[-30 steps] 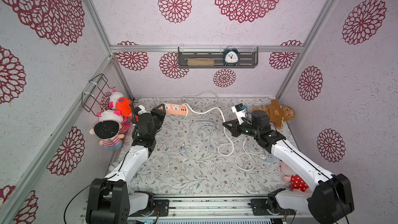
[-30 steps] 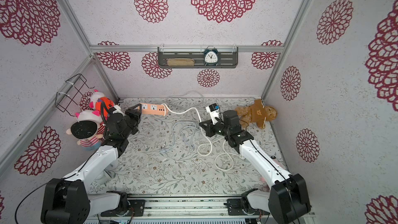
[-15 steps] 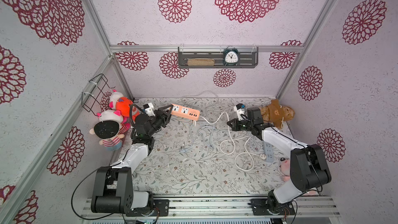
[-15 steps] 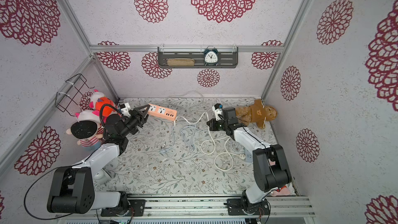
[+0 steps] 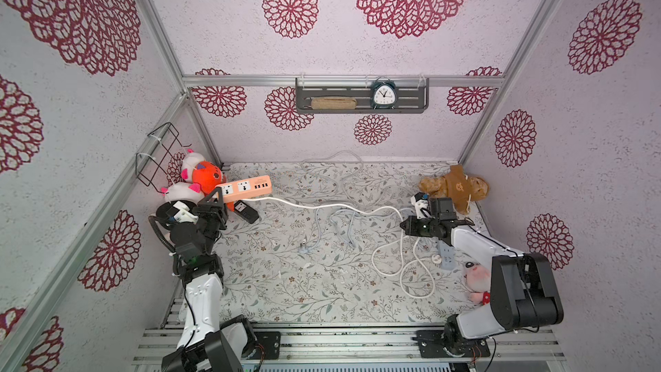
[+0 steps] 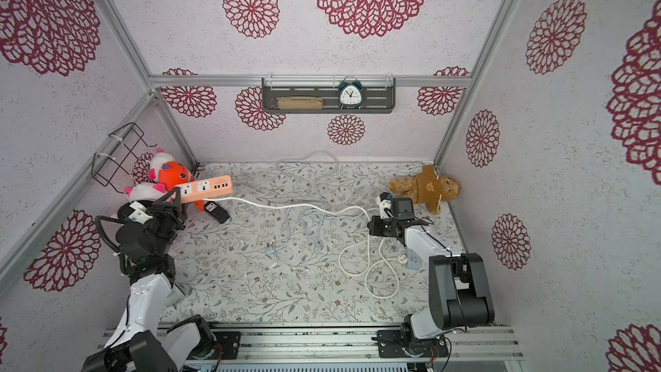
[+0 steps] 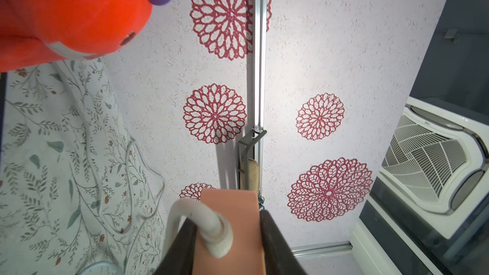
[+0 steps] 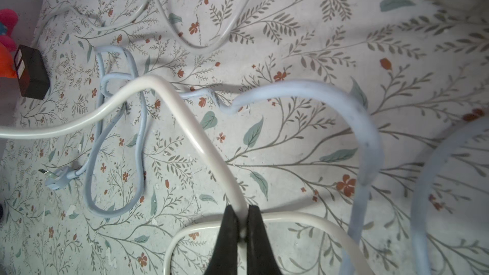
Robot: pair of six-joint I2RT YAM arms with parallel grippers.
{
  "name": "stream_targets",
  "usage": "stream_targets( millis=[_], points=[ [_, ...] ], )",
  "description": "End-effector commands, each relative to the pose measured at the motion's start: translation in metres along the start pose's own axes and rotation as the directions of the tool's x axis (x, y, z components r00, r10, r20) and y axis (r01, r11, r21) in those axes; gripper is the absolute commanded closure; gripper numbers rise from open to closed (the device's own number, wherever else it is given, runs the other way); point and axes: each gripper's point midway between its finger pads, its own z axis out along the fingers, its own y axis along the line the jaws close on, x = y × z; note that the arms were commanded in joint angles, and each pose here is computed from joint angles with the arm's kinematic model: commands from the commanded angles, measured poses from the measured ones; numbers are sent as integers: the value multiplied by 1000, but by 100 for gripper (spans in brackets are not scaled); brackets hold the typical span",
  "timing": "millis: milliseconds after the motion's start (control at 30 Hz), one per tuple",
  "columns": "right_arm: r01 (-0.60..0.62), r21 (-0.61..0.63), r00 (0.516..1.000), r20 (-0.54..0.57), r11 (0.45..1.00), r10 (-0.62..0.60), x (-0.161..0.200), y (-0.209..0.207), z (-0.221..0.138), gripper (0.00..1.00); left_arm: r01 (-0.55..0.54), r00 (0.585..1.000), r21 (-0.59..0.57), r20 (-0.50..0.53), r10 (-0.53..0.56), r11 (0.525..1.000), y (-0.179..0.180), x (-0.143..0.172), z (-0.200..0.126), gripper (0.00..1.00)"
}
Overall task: Unwrap the cord wrapped around the power strip
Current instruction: Unwrap the power cord from the power strip.
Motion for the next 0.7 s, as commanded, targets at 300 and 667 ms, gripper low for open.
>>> stream_targets(
  millis=[300,667],
  points=[
    [-41,60,999,15,997,40,-1,-23,-6,100,85,994,115,-72,-77,990,-20,1,5,100],
    [-2,61,980,-196,998,14,46,10,-15,100,-191,980,-158,-96,177,969,-21,42,-22,100]
  ],
)
